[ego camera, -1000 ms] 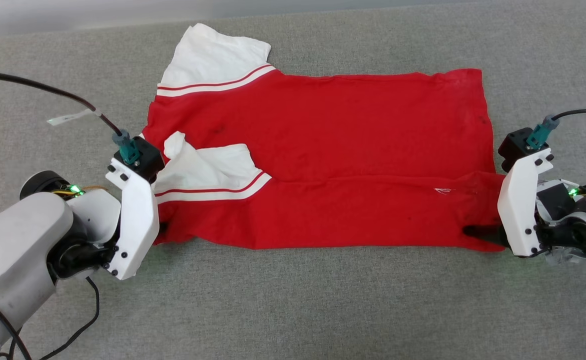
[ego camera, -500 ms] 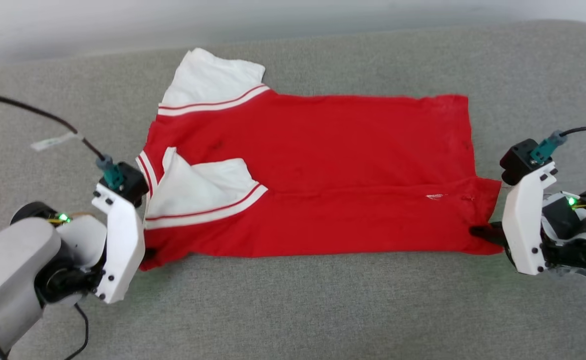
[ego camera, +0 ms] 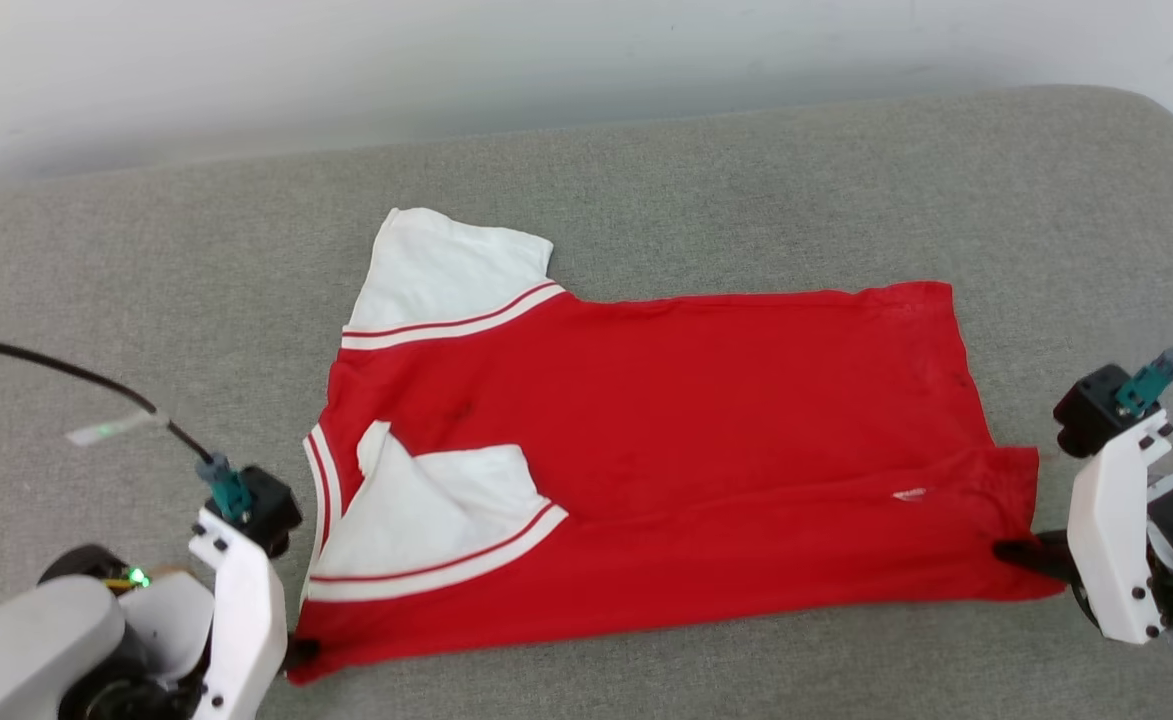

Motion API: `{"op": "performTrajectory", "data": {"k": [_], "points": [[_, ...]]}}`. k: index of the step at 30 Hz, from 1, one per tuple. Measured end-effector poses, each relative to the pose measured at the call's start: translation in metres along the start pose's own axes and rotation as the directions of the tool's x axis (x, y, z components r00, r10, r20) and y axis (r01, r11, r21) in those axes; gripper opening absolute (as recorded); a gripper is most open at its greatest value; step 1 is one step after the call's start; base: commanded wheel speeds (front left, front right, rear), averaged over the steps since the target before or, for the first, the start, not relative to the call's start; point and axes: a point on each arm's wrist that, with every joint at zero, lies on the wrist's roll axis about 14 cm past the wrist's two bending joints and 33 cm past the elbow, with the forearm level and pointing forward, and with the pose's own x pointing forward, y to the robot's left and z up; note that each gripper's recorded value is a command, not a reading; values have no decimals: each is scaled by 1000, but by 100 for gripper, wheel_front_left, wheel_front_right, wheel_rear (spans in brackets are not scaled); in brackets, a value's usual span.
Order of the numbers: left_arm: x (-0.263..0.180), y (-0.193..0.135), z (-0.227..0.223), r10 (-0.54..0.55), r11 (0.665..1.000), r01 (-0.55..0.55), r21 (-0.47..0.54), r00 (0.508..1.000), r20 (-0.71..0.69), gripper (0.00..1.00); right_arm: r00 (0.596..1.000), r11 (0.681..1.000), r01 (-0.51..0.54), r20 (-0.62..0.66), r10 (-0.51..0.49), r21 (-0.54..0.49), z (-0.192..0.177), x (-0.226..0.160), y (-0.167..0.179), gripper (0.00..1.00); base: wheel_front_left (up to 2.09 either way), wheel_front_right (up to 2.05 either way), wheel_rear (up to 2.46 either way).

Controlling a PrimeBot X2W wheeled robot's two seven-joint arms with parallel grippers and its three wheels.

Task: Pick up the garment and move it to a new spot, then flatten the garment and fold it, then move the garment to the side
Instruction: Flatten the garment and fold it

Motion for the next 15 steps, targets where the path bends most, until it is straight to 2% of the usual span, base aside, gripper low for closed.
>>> {"op": "performTrajectory", "data": {"k": [8, 9, 10, 11, 15], "points": [[13, -11, -23, -28, 999, 26, -40, 998, -50, 0, 996, 999, 26, -87, -22, 42, -34, 21, -7, 0, 0, 0, 0], [13, -10, -24, -19, 999, 17, -35, 999, -48, 0, 996, 999, 25, -84, -21, 46, -34, 23, -7, 49, 0, 0, 0], [13, -7, -23, -8, 1000, 7, -29, 999, -40, 56, 996, 999, 25, -85, -21, 48, -35, 25, -6, 100, 0, 0, 0], [12, -5, -22, 2, 1000, -3, -30, 999, -32, 100, 997, 999, 23, -76, -19, 45, -34, 26, -5, 100, 0, 0, 0], [2, 4, -10, 35, 999, -34, -19, 999, 16, 100, 999, 999, 38, 39, -38, 5, -12, 21, -5, 100, 0, 0, 0]]}}
